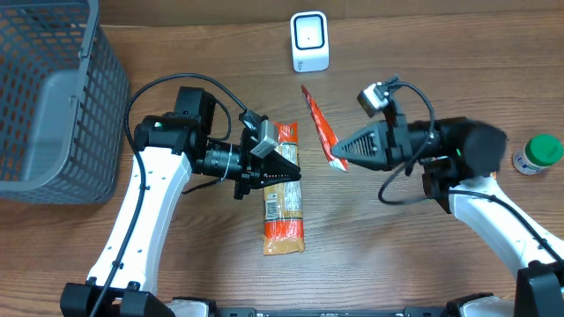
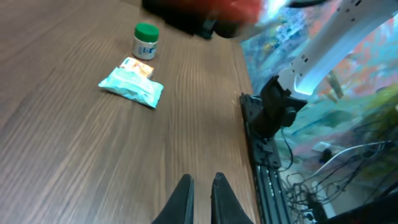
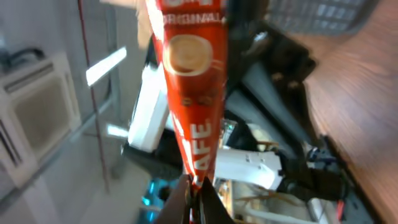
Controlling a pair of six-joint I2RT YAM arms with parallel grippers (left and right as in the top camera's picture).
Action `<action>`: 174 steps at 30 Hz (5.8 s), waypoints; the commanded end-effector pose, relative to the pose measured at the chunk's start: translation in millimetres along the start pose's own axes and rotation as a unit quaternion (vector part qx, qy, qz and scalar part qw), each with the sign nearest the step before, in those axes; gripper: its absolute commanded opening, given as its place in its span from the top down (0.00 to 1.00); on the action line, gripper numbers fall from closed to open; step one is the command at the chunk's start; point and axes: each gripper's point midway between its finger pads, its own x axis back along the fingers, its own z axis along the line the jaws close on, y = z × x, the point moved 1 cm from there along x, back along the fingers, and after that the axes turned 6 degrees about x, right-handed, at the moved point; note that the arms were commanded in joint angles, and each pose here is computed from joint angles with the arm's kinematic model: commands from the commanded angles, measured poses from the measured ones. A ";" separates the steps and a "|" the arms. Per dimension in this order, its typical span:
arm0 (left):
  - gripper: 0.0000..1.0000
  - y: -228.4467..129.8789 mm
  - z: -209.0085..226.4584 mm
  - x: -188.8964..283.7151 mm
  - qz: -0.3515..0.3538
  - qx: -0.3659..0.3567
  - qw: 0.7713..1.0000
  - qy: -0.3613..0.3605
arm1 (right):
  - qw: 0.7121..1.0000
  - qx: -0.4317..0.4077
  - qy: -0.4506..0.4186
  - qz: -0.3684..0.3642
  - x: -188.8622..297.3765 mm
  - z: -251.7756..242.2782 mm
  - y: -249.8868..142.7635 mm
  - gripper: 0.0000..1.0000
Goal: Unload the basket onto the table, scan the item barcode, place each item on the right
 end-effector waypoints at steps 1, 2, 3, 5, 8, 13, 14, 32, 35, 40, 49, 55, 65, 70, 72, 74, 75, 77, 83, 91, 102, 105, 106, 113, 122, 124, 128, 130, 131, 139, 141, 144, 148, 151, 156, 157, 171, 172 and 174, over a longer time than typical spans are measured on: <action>0.96 0.4 1.3 -0.9 0.002 -0.019 1.000 0.002 | 1.000 -0.006 -0.013 -0.007 -7.1 -22.4 1.3 0.96; 0.96 0.4 1.6 -0.9 0.002 -0.020 1.000 0.002 | 1.000 -0.011 -0.017 -0.003 -9.2 -27.8 0.0 0.96; 0.96 0.4 2.3 -0.9 0.002 -0.022 1.000 0.003 | 1.000 -0.004 -0.018 0.001 -11.6 -29.4 -2.0 0.96; 0.96 -0.1 4.9 -0.9 0.006 -0.029 1.000 0.009 | 1.000 0.008 -0.014 0.010 -15.3 -26.3 -5.4 0.96; 0.96 -4.0 10.0 -0.6 0.020 -0.035 0.999 0.021 | 0.999 0.030 -0.003 0.012 -17.0 -15.5 -7.3 0.96; 0.96 -12.1 18.1 0.4 0.048 -0.041 0.997 0.043 | 0.999 0.034 0.009 0.013 -16.8 -3.5 -9.6 0.96; 0.96 -10.8 18.6 0.3 0.045 -0.043 0.997 0.042 | 0.999 0.035 0.009 0.013 -16.8 -3.0 -9.7 0.96; 0.96 10.7 48.4 3.3 0.020 -0.047 0.994 0.095 | 0.999 0.031 0.010 0.009 -16.6 -3.2 -8.1 0.96; 0.96 7.9 51.4 3.8 0.028 -0.045 0.993 0.103 | 0.999 0.032 0.009 0.009 -16.5 -3.2 -8.1 0.96; 0.96 0.4 70.3 12.3 0.052 -0.008 0.986 0.156 | 0.993 0.117 0.005 0.003 -13.7 -7.0 -5.0 0.96; 0.96 -7.8 121.5 61.8 0.023 0.162 0.937 0.309 | 0.981 0.051 -0.163 -0.086 6.1 -119.6 15.2 0.96; 0.96 -35.0 135.4 82.1 0.066 0.221 0.890 0.392 | 0.968 0.074 -0.230 -0.074 13.9 -150.0 4.1 0.96; 0.96 -36.9 150.6 100.5 0.057 0.245 0.854 0.456 | 0.900 0.106 -0.418 -0.064 36.9 -116.0 43.6 0.96; 0.96 -39.3 163.2 122.9 0.050 0.255 0.816 0.516 | 0.843 0.122 -0.520 -0.060 51.4 -73.3 75.2 0.96; 0.96 -39.0 166.9 131.2 0.042 0.259 0.805 0.532 | 0.827 0.123 -0.546 -0.054 54.4 -68.6 85.9 0.96; 0.96 -39.8 170.4 139.4 0.035 0.266 0.792 0.549 | 0.818 0.120 -0.560 -0.044 54.6 -69.1 97.7 0.96; 0.96 -40.4 171.9 143.6 0.034 0.267 0.785 0.557 | 0.816 0.119 -0.564 -0.033 52.9 -71.7 105.6 0.96; 0.96 -42.7 174.1 149.1 0.038 0.267 0.775 0.571 | 0.811 0.121 -0.572 -0.022 51.2 -77.5 120.2 0.96; 0.24 -50.6 172.5 150.5 0.053 0.276 0.766 0.578 | 0.755 0.161 -0.634 -0.031 54.8 -126.6 177.0 0.96; 0.00 -55.0 170.0 149.2 0.061 0.284 0.766 0.574 | 0.721 0.204 -0.662 -0.032 52.0 -206.6 219.4 0.96; 0.00 -55.2 170.0 149.4 0.061 0.284 0.765 0.575 | 0.693 0.209 -0.689 -0.040 53.9 -294.3 238.8 0.96; 0.00 -55.3 170.0 149.5 0.061 0.284 0.765 0.575 | 0.693 0.212 -0.687 -0.044 53.0 -306.9 242.1 0.96; 0.00 -55.2 170.0 149.4 0.061 0.284 0.765 0.575 | 0.695 0.213 -0.685 -0.048 52.1 -306.7 243.9 0.96; 0.00 -55.2 170.0 149.5 0.061 0.284 0.765 0.575 | 0.710 0.200 -0.668 -0.101 45.6 -301.7 256.5 0.96; 0.00 -55.2 170.0 149.5 0.061 0.284 0.765 0.575 | 0.721 0.207 -0.648 -0.130 36.8 -296.1 267.1 0.96; 0.00 -55.2 170.0 149.5 0.061 0.284 0.765 0.575 | 0.723 0.213 -0.643 -0.135 34.7 -293.9 270.5 0.96; 0.00 -55.2 170.0 149.4 0.061 0.284 0.765 0.575 | 0.725 0.206 -0.643 -0.136 34.2 -296.2 268.5 0.96; 0.00 -55.2 170.0 149.5 0.061 0.284 0.765 0.575 | 0.728 0.196 -0.644 -0.134 34.2 -301.6 265.2 0.96; 0.00 -55.2 170.0 149.5 0.061 0.284 0.765 0.575 | 0.732 0.194 -0.640 -0.129 32.2 -304.2 263.1 0.96; 0.00 -55.2 170.0 149.5 0.061 0.284 0.765 0.575 | 0.743 0.172 -0.638 -0.105 31.0 -321.6 250.2 0.96; 0.00 -55.3 170.0 149.5 0.061 0.284 0.765 0.575 | 0.743 0.178 -0.636 -0.111 29.9 -308.0 253.5 0.96; 0.00 -55.2 170.0 149.5 0.061 0.284 0.765 0.575 | 0.742 0.188 -0.631 -0.125 32.3 -274.9 259.2 0.96; 0.00 -55.3 170.0 149.5 0.061 0.284 0.765 0.575 | 0.738 0.187 -0.633 -0.141 50.0 -203.6 255.7 0.96; 0.00 -55.2 170.0 149.5 0.061 0.284 0.765 0.575 | 0.734 0.169 -0.642 -0.142 71.0 -155.6 238.1 0.96; 0.00 -55.2 170.0 149.5 0.061 0.284 0.765 0.575 | 0.722 0.081 -0.676 -0.120 121.1 -94.9 173.7 0.96; 0.00 -55.2 169.9 149.5 0.061 0.284 0.765 0.575 | 0.718 0.058 -0.684 -0.112 132.8 -88.5 159.3 0.96; 0.00 -55.2 170.0 149.5 0.061 0.284 0.765 0.575 | 0.632 -0.196 -0.750 -0.004 237.9 -141.1 41.3 0.96; 0.00 -55.2 170.0 149.5 0.061 0.284 0.765 0.575 | 0.611 -0.212 -0.763 0.003 246.1 -147.7 32.1 0.96; 0.00 -55.3 170.0 149.5 0.061 0.284 0.765 0.575 | 0.565 -0.240 -0.789 0.004 262.7 -157.2 16.5 0.96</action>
